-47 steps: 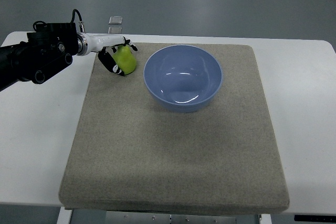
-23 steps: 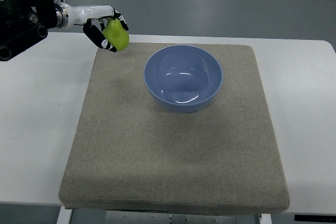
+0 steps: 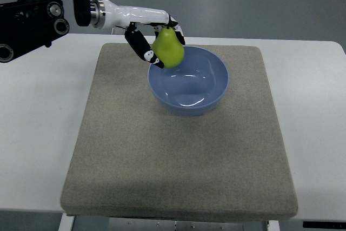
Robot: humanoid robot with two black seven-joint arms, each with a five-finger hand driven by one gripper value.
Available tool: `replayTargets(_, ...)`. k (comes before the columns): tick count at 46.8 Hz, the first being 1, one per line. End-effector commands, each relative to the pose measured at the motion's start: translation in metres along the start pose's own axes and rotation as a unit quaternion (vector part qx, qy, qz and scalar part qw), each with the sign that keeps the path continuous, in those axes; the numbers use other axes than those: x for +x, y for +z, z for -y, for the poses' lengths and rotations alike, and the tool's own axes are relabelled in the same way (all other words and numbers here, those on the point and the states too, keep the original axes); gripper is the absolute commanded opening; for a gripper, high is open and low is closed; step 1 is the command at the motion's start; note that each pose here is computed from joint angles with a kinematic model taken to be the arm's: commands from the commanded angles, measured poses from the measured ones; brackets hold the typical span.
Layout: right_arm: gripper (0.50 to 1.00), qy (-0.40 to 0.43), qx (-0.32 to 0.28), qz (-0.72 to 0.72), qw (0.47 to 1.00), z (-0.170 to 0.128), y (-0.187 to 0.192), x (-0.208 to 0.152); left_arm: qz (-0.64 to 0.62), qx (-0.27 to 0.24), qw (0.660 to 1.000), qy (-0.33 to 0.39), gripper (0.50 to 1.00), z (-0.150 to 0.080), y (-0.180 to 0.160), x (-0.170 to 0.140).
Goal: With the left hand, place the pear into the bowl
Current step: 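Lower the pear into the blue bowl and open the left hand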
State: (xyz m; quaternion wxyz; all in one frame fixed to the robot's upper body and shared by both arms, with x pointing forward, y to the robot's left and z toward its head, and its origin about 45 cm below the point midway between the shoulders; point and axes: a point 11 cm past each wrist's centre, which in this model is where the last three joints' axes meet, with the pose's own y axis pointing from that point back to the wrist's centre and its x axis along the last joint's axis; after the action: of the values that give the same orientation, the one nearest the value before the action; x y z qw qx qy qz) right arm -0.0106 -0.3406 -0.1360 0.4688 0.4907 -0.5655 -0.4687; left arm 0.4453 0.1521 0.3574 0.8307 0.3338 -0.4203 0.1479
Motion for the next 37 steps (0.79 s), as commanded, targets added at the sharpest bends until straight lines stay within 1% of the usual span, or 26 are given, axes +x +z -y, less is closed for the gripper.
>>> replayTargets(1,0.926,0.000,0.000,0.000,1.000,0.000,0.000,0.000,0.015,-0.007,1.000,-0.015,0.500,0.015,0.008,-0.012)
replayTargets(8,0.926,0.000,0.000,0.000,1.000,0.000,0.000,0.000,0.053,-0.008,0.998,-0.037,0.500,0.034,0.014,-0.032)
replayTargets(17,0.926,0.000,0.000,0.000,1.000,0.000,0.000,0.000,0.049,-0.004,0.998,-0.032,0.500,0.036,0.008,-0.037)
replayTargets(18,0.926,0.000,0.000,0.000,1.000,0.000,0.000,0.000,0.049,-0.005,0.998,-0.031,0.567,0.037,0.009,-0.038)
replayTargets(20,0.926,0.000,0.000,0.000,1.000,0.000,0.000,0.000,0.048,-0.005,0.998,-0.027,0.721,0.038,0.008,-0.038)
replayTargets(21,0.926,0.000,0.000,0.000,1.000,0.000,0.000,0.000,0.047,-0.002,0.999,-0.024,0.784,0.037,0.007,-0.037)
replayTargets(22,0.926,0.000,0.000,0.000,1.000,0.000,0.000,0.000,0.047,-0.001,0.999,-0.021,0.818,0.037,0.006,-0.037)
replayTargets(25,0.926,0.000,0.000,0.000,1.000,0.000,0.000,0.000,0.043,-0.003,0.999,-0.021,0.887,0.040,0.005,-0.042)
replayTargets(27,0.926,0.000,0.000,0.000,1.000,0.000,0.000,0.000,0.040,-0.004,0.999,-0.024,0.957,0.041,0.005,-0.045)
replayTargets(28,0.926,0.000,0.000,0.000,1.000,0.000,0.000,0.000,0.040,-0.004,0.999,-0.024,0.975,0.042,0.005,-0.046)
replayTargets(30,0.926,0.000,0.000,0.000,1.000,0.000,0.000,0.000,0.035,-0.005,0.999,-0.024,0.992,0.042,0.005,-0.047)
replayTargets(37,0.926,0.000,0.000,0.000,1.000,0.000,0.000,0.000,0.018,-0.008,1.000,-0.014,0.994,0.039,0.004,-0.043)
